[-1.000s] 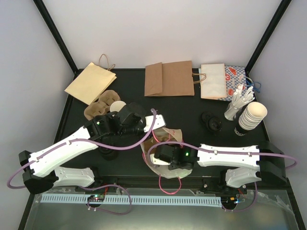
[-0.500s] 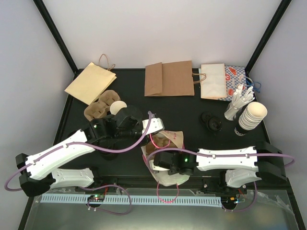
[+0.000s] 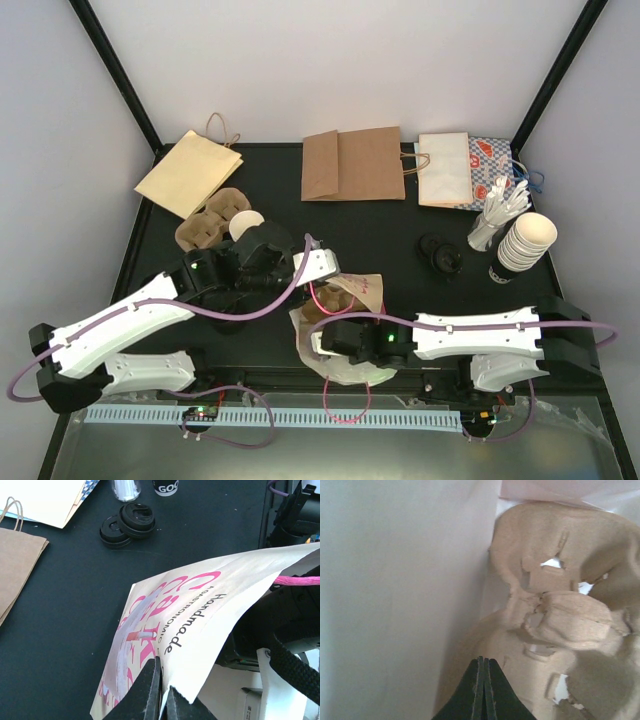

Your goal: Pack the takeout coffee

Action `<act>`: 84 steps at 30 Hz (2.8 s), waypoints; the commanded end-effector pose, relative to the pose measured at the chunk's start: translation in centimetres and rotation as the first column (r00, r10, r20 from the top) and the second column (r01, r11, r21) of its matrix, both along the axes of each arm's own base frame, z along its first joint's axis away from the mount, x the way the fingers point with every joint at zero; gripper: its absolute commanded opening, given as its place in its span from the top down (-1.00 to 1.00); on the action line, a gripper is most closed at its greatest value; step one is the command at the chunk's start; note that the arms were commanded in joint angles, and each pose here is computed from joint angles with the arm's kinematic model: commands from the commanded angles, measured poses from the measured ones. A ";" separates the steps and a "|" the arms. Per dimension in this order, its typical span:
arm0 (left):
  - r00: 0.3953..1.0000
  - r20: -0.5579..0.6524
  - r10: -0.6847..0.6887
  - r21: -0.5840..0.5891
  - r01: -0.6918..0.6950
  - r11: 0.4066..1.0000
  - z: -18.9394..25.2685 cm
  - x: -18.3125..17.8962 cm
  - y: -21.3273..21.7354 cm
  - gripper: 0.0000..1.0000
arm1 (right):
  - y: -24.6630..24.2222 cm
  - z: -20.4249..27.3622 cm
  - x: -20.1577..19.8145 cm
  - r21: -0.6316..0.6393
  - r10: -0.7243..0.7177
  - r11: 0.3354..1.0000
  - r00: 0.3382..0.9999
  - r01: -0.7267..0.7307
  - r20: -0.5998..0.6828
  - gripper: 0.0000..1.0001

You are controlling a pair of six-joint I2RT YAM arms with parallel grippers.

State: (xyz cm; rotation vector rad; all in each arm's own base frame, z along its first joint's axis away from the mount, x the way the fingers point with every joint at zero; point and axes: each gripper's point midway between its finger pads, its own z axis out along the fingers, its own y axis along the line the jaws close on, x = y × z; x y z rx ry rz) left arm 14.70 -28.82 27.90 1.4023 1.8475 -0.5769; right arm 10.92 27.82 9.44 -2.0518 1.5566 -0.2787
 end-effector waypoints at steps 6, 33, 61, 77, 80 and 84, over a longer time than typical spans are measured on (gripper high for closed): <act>0.997 -0.041 -0.063 -0.102 0.058 0.993 1.7 -1.8 -0.3 0.97 | -0.2 1.9 2.3 0.017 -0.049 0.999 0.985 0.047 0.168 0.98; 0.997 -0.069 -0.026 -0.134 0.016 0.991 3.1 -1.6 -0.5 0.97 | 1.2 2.1 4.8 -0.019 -0.088 0.995 0.962 0.096 0.257 0.98; 0.986 -0.099 0.134 -0.011 -0.136 0.991 -0.1 0.7 0.3 0.97 | -1.5 4.3 6.1 0.030 -0.284 0.957 0.905 0.290 0.318 0.98; 0.987 0.014 0.161 -0.032 -0.161 0.986 3.6 2.0 0.7 0.97 | -1.8 7.2 6.4 0.020 -0.229 0.971 0.910 0.237 0.345 0.98; 0.986 0.028 0.163 -0.009 -0.163 0.987 3.4 2.2 0.8 0.97 | -1.8 8.1 6.6 0.020 -0.227 0.972 0.908 0.236 0.352 0.98; 0.984 0.046 0.174 -0.001 -0.174 0.985 3.4 2.6 1.0 0.97 | -2.3 8.5 7.0 0.015 -0.243 0.967 0.906 0.253 0.348 0.97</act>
